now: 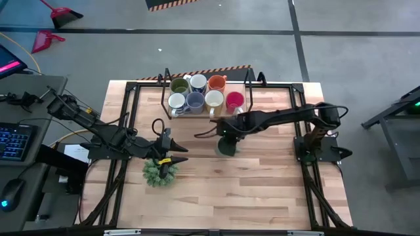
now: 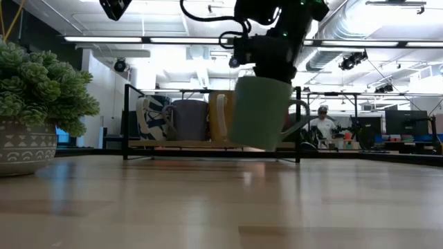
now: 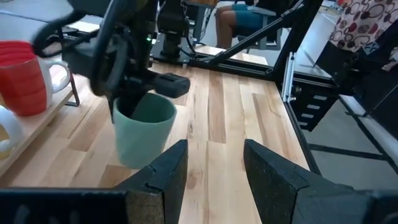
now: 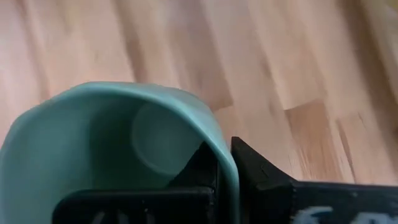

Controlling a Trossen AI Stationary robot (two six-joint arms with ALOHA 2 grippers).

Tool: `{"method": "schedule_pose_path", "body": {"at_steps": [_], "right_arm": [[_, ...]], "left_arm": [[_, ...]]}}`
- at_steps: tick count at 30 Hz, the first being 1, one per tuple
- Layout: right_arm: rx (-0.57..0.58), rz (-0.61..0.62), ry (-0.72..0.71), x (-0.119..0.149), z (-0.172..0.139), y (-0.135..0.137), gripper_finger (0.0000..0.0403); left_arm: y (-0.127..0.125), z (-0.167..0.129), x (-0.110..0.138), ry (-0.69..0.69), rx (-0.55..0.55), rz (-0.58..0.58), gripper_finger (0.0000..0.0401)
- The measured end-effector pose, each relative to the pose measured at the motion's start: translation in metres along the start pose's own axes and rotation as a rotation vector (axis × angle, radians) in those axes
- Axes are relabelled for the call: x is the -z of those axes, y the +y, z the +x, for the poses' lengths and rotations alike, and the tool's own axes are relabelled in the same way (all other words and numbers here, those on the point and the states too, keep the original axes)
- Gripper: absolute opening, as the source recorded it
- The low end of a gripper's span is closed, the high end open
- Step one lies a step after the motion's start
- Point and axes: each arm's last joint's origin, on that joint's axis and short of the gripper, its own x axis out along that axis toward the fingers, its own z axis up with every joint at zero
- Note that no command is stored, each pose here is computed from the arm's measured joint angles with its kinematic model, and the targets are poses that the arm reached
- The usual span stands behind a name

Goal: Place coffee mugs
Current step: Put the green mug on the shelf aligned with the other red mug

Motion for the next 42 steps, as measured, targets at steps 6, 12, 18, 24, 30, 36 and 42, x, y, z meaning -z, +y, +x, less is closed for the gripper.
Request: {"method": "schedule_pose_path", "body": {"at_steps": [6, 12, 18, 24, 30, 36, 42], "right_arm": [[-0.119, -0.333, 0.058, 0.004, 0.013, 0.007, 0.0000], [-0.179, -0.567, 0.122, 0.011, 0.029, 0.013, 0.0000], [-0.195, -0.744, 0.112, 0.010, 0.031, 0.012, 0.0000], [-0.169, -0.872, 0.116, 0.009, 0.031, 0.005, 0.0000], [-0.165, -1.036, 0.132, 0.011, 0.031, 0.002, 0.0000], [-0.186, -1.202, 0.152, 0.014, 0.031, 0.001, 0.0000], [-0.171, -1.156, 0.158, 0.014, 0.032, 0.001, 0.0002]], "left_arm": [[0.000, 0.000, 0.000, 0.000, 0.000, 0.039, 0.0145], [0.000, 0.000, 0.000, -0.001, 0.000, 0.040, 0.0145], [0.000, 0.000, 0.000, -0.001, -0.001, 0.033, 0.0145], [0.000, 0.000, 0.000, -0.003, -0.007, 0.019, 0.0145], [0.001, 0.000, 0.000, -0.011, -0.029, 0.005, 0.0145], [0.001, 0.000, 0.000, -0.013, -0.032, 0.005, 0.0145], [0.001, 0.000, 0.000, -0.014, -0.033, -0.031, 0.0145]]}}
